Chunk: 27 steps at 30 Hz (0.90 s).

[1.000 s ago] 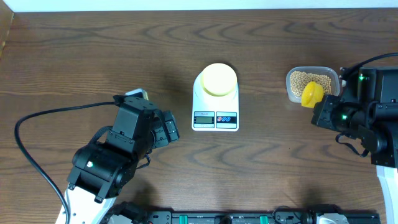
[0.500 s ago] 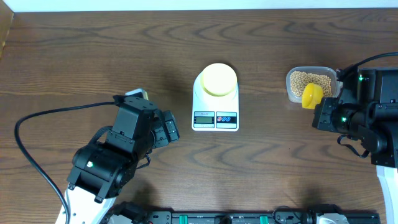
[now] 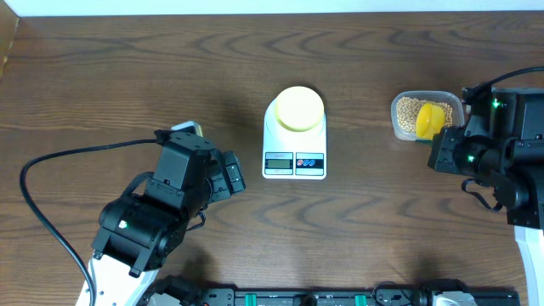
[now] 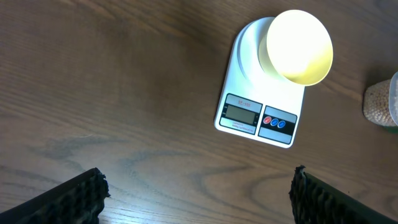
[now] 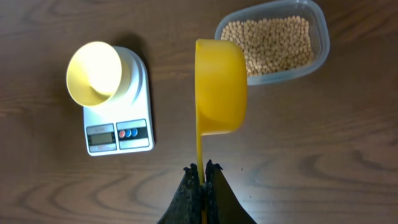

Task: Scoop item into bowl and weigh 50g on scale
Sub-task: 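Raise the scoop upright above the soybean tub with the right gripper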

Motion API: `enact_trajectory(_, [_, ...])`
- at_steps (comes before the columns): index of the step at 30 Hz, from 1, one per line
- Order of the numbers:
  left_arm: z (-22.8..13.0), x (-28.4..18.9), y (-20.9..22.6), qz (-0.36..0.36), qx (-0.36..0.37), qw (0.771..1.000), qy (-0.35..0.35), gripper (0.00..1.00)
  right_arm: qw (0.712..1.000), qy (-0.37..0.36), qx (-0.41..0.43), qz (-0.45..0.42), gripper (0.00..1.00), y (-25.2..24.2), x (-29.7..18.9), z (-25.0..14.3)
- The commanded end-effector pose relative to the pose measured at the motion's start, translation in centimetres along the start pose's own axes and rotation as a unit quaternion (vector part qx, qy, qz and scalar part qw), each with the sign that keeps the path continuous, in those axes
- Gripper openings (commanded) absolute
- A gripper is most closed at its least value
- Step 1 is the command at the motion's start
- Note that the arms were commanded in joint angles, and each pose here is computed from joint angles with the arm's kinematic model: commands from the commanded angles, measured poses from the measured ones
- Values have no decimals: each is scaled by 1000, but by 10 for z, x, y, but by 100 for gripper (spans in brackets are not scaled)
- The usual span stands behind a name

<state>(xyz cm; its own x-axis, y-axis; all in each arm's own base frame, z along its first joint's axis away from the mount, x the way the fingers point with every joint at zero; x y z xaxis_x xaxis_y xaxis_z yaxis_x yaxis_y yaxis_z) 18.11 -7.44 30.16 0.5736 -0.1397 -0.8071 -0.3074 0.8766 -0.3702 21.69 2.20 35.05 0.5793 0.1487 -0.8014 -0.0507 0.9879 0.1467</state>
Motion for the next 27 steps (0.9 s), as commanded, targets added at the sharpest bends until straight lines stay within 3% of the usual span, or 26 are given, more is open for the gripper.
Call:
enact_trajectory(1, [2,-1,1,4,-2,1000,-6,95,1000,-9,-1,-6,1,-1,1,4])
enact_trajectory(17, [2,-1,1,4,-2,1000,-6,95,998,-40,-14,-53,1,-8,0,13])
enact_trajectory(27, [1,-1,0,2,-2,1000,-3,95,991,-120,-42,-49,1,-5,-1,40])
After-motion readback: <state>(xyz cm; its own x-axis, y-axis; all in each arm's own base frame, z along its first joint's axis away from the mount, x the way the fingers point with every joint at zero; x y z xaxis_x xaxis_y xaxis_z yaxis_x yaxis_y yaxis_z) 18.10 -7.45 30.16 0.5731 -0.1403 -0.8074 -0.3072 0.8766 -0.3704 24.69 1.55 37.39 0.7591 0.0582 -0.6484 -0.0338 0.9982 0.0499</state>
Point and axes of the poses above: each gripper's point midway between its finger pads, its own x axis out along the fingers, its own y axis along the line the jaws close on, z = x × y, the point moved 9 cm from there along -x, back along the fingers, and after that the axes turned 10 degrees about -x, right-handed, at the moved point
